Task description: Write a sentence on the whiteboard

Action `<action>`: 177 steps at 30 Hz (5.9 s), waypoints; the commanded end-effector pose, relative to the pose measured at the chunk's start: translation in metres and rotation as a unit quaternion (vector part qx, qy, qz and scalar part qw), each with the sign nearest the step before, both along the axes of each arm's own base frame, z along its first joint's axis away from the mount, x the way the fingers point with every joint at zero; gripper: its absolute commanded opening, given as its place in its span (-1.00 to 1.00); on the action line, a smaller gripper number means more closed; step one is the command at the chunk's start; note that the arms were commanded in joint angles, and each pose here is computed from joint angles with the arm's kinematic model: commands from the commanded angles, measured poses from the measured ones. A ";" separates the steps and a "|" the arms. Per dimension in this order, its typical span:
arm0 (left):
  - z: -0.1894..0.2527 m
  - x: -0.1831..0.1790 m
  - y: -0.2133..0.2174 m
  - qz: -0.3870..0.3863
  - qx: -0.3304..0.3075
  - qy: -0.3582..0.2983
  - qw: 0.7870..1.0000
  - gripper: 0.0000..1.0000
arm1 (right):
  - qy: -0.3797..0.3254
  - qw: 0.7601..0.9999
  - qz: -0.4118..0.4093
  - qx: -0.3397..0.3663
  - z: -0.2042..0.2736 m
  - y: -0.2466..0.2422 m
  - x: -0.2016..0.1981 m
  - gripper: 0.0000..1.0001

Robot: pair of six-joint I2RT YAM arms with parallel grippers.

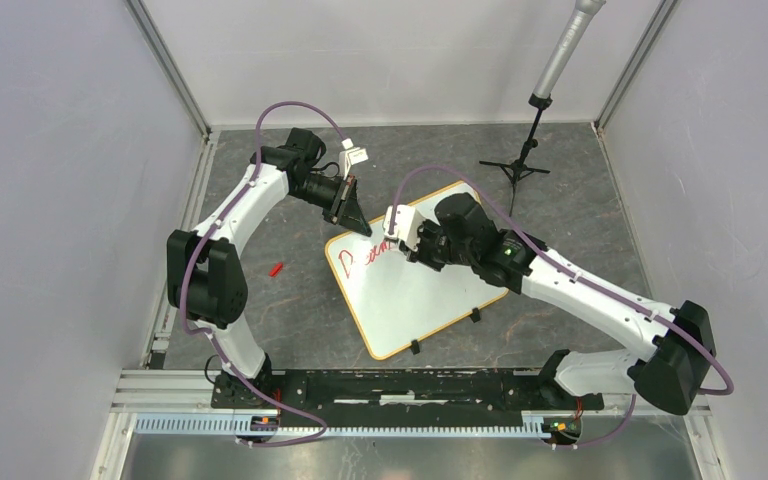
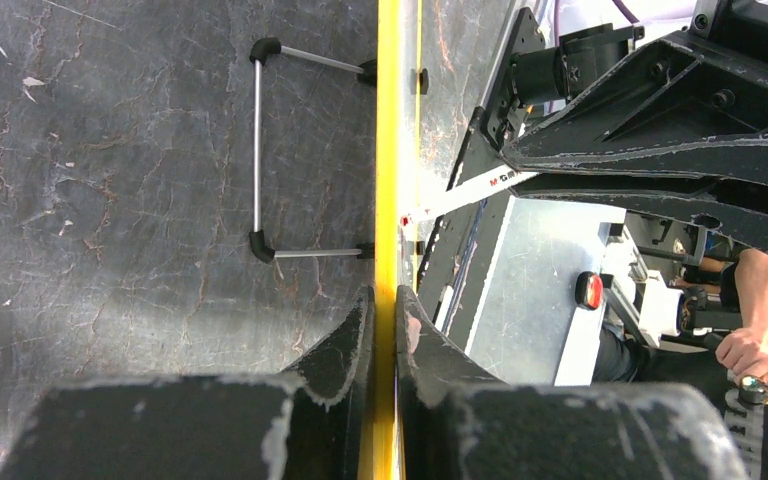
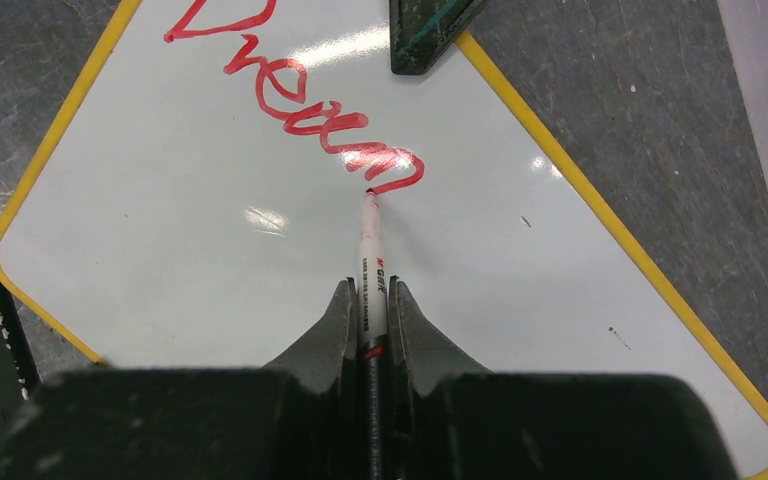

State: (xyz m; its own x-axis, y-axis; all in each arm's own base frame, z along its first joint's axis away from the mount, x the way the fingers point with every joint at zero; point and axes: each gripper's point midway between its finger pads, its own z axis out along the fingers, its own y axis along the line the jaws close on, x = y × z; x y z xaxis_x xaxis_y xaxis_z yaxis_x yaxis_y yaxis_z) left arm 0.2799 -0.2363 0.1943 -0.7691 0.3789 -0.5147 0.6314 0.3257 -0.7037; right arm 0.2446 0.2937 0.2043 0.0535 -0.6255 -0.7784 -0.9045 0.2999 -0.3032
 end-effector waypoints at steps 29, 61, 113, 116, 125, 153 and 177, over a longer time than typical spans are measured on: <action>-0.012 -0.013 -0.011 -0.037 0.015 -0.002 0.999 -0.95 | -0.034 0.999 -0.025 0.008 0.031 -0.004 0.021 -1.00; -0.015 -0.012 -0.010 -0.037 0.018 0.000 0.999 -0.95 | -0.017 1.000 -0.005 -0.003 0.009 -0.001 0.016 -1.00; -0.014 -0.012 -0.010 -0.041 0.018 -0.008 0.999 -0.95 | -0.008 0.999 0.023 0.041 0.057 -0.010 -0.002 -1.00; -0.014 -0.012 -0.010 -0.041 0.018 -0.009 0.999 -0.95 | -0.005 0.999 0.003 0.043 0.053 -0.026 0.008 -1.00; -0.016 -0.013 -0.012 -0.043 0.020 -0.009 0.999 -0.95 | -0.016 0.999 -0.016 0.047 0.052 -0.039 0.023 -1.00; -0.019 -0.012 -0.011 -0.045 0.023 -0.009 0.999 -0.95 | -0.024 0.998 -0.045 0.024 0.035 -0.037 0.047 -1.00; -0.021 -0.012 -0.011 -0.044 0.026 -0.006 0.999 -0.95 | 0.019 1.000 -0.024 -0.005 -0.004 -0.052 0.016 -1.00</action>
